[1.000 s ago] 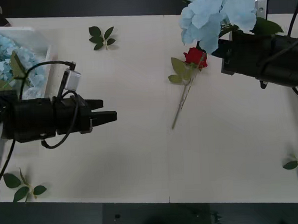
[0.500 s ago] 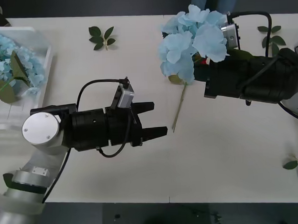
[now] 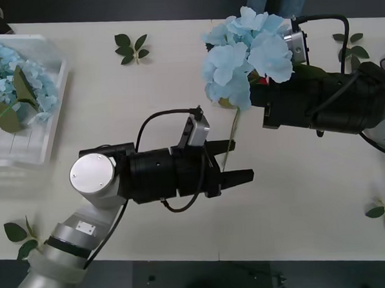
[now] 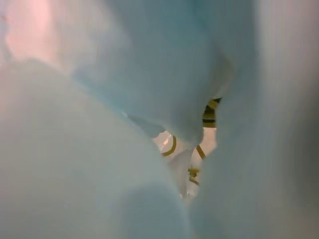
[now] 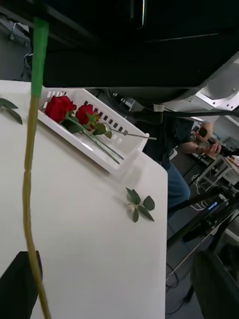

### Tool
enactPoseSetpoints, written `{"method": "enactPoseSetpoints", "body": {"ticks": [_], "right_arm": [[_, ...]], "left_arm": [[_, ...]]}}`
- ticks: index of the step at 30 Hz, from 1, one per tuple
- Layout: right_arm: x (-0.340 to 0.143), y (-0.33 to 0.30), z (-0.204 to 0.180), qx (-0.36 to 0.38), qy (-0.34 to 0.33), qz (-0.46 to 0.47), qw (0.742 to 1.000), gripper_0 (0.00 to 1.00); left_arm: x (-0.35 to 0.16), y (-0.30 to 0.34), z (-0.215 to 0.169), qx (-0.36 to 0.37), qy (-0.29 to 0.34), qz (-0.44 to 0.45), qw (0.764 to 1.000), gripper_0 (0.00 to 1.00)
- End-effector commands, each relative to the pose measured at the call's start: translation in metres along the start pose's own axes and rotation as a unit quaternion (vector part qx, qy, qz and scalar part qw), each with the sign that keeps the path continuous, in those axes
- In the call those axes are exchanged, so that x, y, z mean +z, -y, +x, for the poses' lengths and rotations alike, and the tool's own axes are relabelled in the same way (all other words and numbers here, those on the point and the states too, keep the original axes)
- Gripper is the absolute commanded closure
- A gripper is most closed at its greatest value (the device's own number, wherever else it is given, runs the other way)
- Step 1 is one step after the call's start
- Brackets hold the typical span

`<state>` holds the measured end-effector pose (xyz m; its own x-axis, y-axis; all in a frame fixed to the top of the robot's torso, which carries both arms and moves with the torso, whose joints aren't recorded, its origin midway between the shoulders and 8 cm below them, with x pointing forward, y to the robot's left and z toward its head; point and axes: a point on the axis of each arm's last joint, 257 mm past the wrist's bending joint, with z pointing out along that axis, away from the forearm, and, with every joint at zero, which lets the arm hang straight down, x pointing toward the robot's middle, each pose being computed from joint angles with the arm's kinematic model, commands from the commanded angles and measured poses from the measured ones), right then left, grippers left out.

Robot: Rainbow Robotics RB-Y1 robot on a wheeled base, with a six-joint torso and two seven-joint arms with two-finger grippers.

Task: Put the red flowers into the right box and the blue flowers into the left box

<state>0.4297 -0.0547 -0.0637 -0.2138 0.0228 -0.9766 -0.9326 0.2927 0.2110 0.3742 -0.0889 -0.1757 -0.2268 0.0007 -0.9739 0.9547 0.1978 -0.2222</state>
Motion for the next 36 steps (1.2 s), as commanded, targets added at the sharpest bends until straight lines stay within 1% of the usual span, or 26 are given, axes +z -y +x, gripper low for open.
{"method": "enactPoseSetpoints", "body": {"ticks": [1, 3, 4, 6, 8, 9, 10, 11, 27, 28, 29, 31, 32, 33, 36], "right_arm": [[0.006, -0.017, -0.028, -0.03, 0.012, -0.022, 0.999, 1.0], [0.006, -0.017, -0.028, -0.031, 0.012, -0.023, 0.999, 1.0], [0.006, -0.017, -0.029, -0.031, 0.013, -0.023, 0.999, 1.0], [0.006, -0.018, -0.028, -0.031, 0.012, -0.024, 0.999, 1.0], [0.006, -0.018, -0.028, -0.031, 0.012, -0.024, 0.999, 1.0], [0.006, -0.018, -0.027, -0.031, 0.011, -0.024, 0.999, 1.0], [0.006, -0.018, -0.028, -0.03, 0.012, -0.024, 0.999, 1.0], [0.006, -0.017, -0.028, -0.031, 0.012, -0.022, 0.999, 1.0], [0.006, -0.017, -0.028, -0.03, 0.012, -0.023, 0.999, 1.0], [0.006, -0.017, -0.028, -0.031, 0.012, -0.023, 0.999, 0.91], [0.006, -0.017, -0.029, -0.031, 0.013, -0.023, 0.999, 0.79], [0.006, -0.018, -0.029, -0.031, 0.013, -0.024, 0.999, 0.16], [0.006, -0.017, -0.029, -0.031, 0.013, -0.023, 0.999, 0.04], [0.006, -0.017, -0.029, -0.031, 0.013, -0.023, 0.999, 0.0], [0.006, -0.018, -0.029, -0.031, 0.013, -0.024, 0.999, 0.0]], "left_arm": [[0.025, 0.005, -0.028, 0.006, 0.032, 0.026, 0.999, 0.14], [0.031, 0.003, -0.028, -0.003, 0.034, 0.028, 0.999, 0.15], [0.035, 0.001, -0.028, -0.007, 0.035, 0.028, 0.999, 0.17], [0.04, -0.002, -0.03, -0.012, 0.037, 0.026, 0.999, 0.31], [0.044, -0.007, -0.032, -0.015, 0.041, 0.019, 0.999, 0.63], [0.044, -0.009, -0.033, -0.014, 0.041, 0.017, 0.999, 0.73], [0.045, -0.011, -0.032, -0.011, 0.038, 0.012, 0.999, 0.94], [0.046, -0.013, -0.031, -0.008, 0.037, 0.007, 0.999, 1.0], [0.04, -0.028, -0.029, -0.01, 0.04, -0.021, 0.999, 1.0], [0.039, -0.029, -0.029, -0.012, 0.041, -0.022, 0.999, 1.0], [0.039, -0.029, -0.03, -0.012, 0.042, -0.022, 0.999, 1.0], [0.038, -0.029, -0.031, -0.016, 0.046, -0.021, 0.999, 1.0], [0.038, -0.03, -0.031, -0.016, 0.046, -0.021, 0.999, 1.0], [0.037, -0.03, -0.031, -0.017, 0.047, -0.021, 0.999, 1.0], [0.03, -0.033, -0.033, -0.022, 0.051, -0.022, 0.998, 1.0]]}}
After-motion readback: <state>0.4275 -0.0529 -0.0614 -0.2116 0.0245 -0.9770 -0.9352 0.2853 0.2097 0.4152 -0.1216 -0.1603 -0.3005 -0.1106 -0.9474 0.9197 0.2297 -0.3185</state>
